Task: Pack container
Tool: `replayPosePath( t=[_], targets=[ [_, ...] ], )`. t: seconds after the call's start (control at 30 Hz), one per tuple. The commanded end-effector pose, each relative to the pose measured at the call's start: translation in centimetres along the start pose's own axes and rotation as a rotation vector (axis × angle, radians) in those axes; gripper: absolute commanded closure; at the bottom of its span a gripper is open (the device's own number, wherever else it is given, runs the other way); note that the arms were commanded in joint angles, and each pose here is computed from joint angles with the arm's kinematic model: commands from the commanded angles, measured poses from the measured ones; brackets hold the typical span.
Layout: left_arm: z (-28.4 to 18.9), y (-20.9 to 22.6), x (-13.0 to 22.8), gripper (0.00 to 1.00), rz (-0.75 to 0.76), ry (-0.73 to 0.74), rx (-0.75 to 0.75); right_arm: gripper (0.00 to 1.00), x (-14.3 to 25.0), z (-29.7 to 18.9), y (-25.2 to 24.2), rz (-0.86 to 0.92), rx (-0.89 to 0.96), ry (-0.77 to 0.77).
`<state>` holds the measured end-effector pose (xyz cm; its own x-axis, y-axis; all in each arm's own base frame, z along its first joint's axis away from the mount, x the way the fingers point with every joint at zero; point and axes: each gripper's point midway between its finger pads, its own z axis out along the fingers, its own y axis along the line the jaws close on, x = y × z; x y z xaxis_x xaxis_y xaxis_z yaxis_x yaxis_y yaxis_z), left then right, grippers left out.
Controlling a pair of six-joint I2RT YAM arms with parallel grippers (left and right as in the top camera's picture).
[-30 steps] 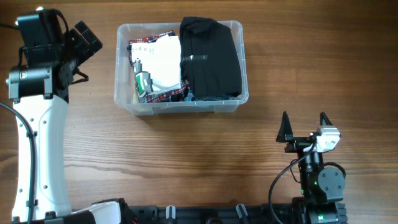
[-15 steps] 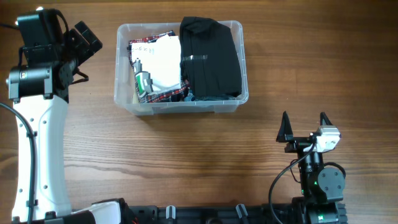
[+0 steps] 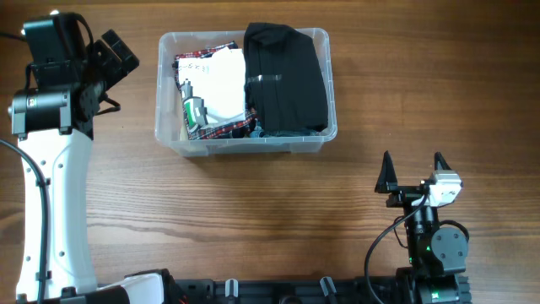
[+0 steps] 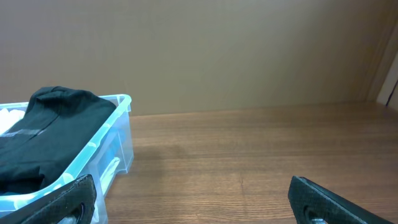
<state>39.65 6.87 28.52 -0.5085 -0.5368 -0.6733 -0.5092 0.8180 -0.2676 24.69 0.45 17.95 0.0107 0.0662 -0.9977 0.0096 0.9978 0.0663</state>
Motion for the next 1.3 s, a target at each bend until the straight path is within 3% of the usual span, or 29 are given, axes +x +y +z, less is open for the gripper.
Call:
replayPosePath(
  t=[0.0, 0.33, 0.6, 0.93, 1.03, 1.27],
  targets=[
    [-1.7, 0.8, 0.4, 0.0, -0.001, -0.013, -0.006, 0.0, 0.2, 0.0, 0.1, -0.011, -0.011, -0.001],
    [-7.1, 5.0, 7.0, 0.0, -0.004, -0.038, 0.009, 0.0, 0.2, 0.0, 0.1, -0.011, -0.011, -0.001],
    [-6.9, 8.6, 13.9, 0.0, -0.019, -0.137, 0.067, 0.0, 0.2, 0.0, 0.1, -0.011, -0.011, -0.001],
    [-4.3, 7.2, 16.6, 0.0, -0.029, -0.414, 0.344, 0.0, 0.2, 0.0, 0.1, -0.011, -0.011, -0.001],
    [-4.5, 6.1, 17.0, 0.0, 0.029, -0.472, 0.41, 0.0, 0.2, 0.0, 0.1, -0.011, -0.011, -0.001],
    [-4.5, 5.3, 17.5, 0.0, 0.106, -0.526, 0.451, 0.0, 0.2, 0.0, 0.1, -0.01, -0.011, 0.0]
  ],
)
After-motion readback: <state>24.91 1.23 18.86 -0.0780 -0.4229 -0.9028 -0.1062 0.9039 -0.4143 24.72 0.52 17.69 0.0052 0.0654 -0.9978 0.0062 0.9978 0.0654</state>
